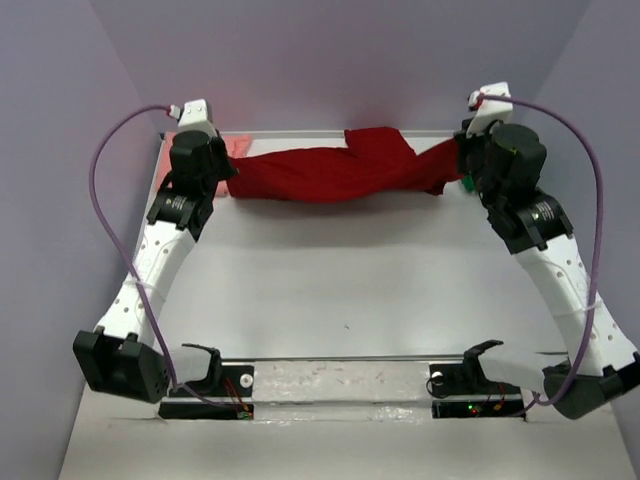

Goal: Fold and stack the t-shirts
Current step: Flatten the tshirt out

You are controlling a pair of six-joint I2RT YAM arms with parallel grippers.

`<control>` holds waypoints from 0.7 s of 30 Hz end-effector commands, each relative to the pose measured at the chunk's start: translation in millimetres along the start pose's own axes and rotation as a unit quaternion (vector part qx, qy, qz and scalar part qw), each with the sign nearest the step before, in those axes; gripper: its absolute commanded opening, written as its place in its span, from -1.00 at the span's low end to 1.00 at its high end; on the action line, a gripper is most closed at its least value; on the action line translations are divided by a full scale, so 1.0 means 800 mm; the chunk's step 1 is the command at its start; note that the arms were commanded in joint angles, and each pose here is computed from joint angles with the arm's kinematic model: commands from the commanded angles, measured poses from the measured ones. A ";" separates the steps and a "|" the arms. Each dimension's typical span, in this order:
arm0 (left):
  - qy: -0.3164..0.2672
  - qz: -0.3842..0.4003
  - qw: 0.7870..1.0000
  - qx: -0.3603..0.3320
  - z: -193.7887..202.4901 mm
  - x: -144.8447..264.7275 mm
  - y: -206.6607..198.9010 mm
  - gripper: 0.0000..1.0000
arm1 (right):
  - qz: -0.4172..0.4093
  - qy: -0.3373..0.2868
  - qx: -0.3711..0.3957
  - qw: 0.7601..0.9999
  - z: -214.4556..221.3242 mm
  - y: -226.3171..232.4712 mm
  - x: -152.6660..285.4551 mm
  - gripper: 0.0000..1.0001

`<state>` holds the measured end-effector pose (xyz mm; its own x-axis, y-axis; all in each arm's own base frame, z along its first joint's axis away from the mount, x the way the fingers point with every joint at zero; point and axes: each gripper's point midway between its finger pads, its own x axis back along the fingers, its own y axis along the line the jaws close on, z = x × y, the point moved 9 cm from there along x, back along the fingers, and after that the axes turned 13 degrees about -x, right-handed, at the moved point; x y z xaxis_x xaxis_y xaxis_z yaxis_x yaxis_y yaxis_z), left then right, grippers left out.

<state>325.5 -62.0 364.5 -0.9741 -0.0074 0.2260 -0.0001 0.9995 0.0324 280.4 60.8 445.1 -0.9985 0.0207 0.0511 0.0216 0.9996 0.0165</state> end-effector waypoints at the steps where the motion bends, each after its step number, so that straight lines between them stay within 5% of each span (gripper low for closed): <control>1: -0.075 0.001 0.994 0.077 -0.018 0.072 0.001 -1.00 | 0.000 0.011 -0.066 0.998 0.014 0.006 0.053 -1.00; 11: -0.001 0.040 0.994 0.101 0.057 0.154 -0.030 -1.00 | 0.013 0.166 -0.142 0.976 0.104 0.003 0.135 -1.00; 21: 0.046 0.034 0.989 0.137 0.081 0.203 -0.024 -1.00 | 0.029 0.269 -0.182 0.945 0.146 -0.009 0.185 -1.00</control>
<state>167.7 -89.7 335.7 -0.9462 0.1145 0.3026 0.0559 0.9791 -0.1956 146.0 61.8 349.7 -0.8822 -0.0348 0.4695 0.1306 0.9400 0.3152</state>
